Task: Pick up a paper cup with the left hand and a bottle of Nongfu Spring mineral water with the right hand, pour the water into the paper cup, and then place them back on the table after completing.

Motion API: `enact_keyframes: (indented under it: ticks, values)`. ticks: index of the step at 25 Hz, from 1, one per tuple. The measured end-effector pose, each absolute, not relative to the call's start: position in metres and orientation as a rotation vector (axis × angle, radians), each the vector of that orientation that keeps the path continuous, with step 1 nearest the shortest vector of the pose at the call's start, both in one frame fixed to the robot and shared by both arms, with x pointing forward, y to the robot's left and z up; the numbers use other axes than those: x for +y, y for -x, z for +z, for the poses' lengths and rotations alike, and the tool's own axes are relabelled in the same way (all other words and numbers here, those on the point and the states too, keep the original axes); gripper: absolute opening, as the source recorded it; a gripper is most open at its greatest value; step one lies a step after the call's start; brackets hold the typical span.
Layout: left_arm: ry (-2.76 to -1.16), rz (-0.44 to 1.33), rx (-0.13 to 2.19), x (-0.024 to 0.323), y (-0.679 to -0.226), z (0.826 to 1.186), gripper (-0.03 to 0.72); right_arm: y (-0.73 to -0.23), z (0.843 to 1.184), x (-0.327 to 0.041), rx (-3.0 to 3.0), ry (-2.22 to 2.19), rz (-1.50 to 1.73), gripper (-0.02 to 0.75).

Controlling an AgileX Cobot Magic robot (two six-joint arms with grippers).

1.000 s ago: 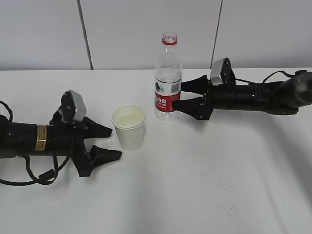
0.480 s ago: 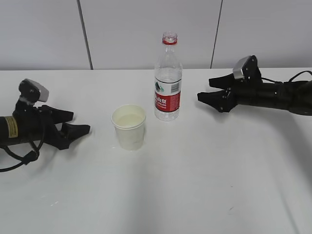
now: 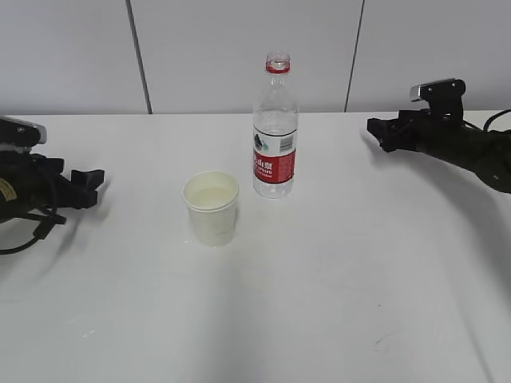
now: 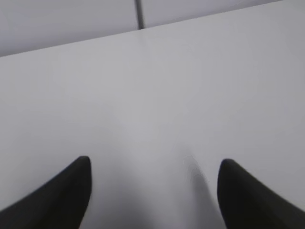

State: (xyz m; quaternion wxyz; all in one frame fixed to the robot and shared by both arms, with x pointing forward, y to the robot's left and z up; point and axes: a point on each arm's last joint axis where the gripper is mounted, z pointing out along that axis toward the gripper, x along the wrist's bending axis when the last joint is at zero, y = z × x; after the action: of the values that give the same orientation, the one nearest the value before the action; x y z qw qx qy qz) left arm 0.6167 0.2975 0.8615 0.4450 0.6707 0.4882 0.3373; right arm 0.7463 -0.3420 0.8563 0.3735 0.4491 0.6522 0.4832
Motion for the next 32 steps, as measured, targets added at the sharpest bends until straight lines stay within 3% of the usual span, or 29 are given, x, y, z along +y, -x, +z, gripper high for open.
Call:
enact_keyframes:
  ticks: [6,14,22,32]
  values:
    - [-1.759,0.894,1.338,0.309,-0.622,0.859,0.498,-0.763,0.867,-0.359,1.674,-1.229,1.009,0.591]
    - [-1.934,0.894,1.485,0.315,-0.652,0.902,0.491,-0.769,0.898,-0.386,1.667,-1.42,0.632,0.591]
    - [-2.114,0.722,1.749,0.305,-0.662,0.924,0.488,-0.747,0.94,-0.407,1.61,-1.707,0.279,0.591]
    - [-2.22,0.479,2.035,0.308,-0.659,0.954,0.477,-0.722,0.988,-0.39,1.877,-2.085,0.139,0.59]
